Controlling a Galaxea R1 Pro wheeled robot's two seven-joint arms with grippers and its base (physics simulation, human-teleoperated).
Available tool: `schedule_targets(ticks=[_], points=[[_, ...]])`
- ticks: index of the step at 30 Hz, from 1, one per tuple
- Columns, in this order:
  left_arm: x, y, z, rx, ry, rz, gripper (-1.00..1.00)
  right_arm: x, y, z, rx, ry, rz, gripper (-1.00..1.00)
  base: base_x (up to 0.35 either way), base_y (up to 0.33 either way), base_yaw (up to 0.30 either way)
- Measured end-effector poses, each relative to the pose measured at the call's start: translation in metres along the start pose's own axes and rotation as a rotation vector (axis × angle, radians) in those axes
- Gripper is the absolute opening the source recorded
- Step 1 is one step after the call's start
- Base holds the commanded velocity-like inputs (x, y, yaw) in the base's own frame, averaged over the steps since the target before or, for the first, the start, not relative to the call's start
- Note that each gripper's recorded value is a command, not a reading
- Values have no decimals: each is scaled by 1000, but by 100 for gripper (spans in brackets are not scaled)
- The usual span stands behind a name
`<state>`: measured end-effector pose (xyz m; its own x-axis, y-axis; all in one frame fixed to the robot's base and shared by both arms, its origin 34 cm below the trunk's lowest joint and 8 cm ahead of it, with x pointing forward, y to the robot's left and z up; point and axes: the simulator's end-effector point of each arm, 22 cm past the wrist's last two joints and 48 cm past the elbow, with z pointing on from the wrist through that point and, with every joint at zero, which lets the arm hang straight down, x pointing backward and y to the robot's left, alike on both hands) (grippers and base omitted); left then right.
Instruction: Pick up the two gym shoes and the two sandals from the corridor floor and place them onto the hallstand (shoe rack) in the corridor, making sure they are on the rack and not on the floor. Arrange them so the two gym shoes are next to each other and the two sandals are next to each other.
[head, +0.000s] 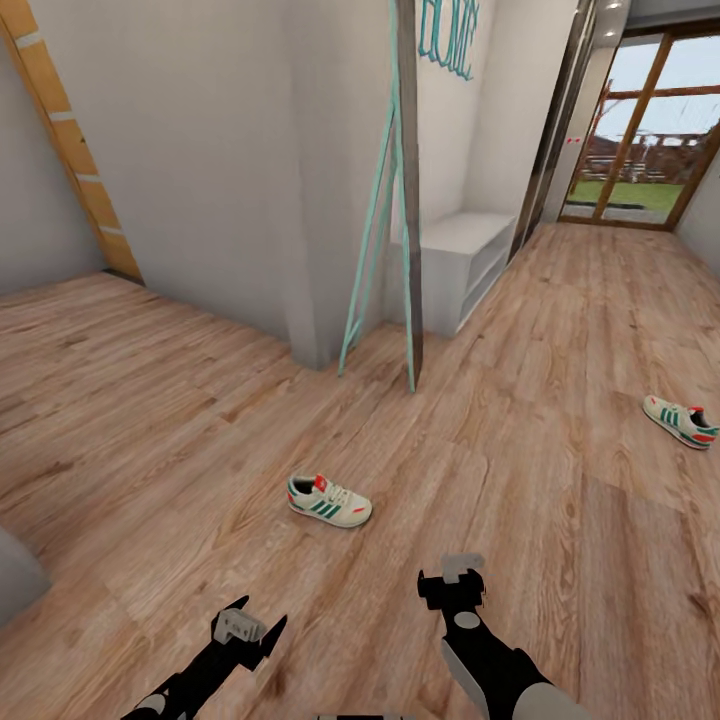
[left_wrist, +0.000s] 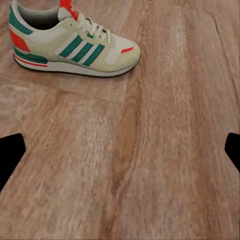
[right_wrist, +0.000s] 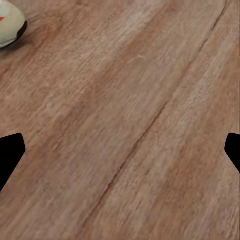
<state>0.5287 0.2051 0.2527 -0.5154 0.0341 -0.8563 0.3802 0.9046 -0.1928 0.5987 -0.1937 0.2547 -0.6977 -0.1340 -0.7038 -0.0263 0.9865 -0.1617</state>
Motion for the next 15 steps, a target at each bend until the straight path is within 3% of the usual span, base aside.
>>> schedule_targets(ticks=[8, 15], points=[[0, 53, -7, -241, -1, 3, 100, 9, -1, 0, 2, 18, -9, 100, 311, 174, -1], [-1, 67, -11, -307, -4, 7, 100, 12, -1, 0, -1, 25, -12, 100, 166, 67, 0]])
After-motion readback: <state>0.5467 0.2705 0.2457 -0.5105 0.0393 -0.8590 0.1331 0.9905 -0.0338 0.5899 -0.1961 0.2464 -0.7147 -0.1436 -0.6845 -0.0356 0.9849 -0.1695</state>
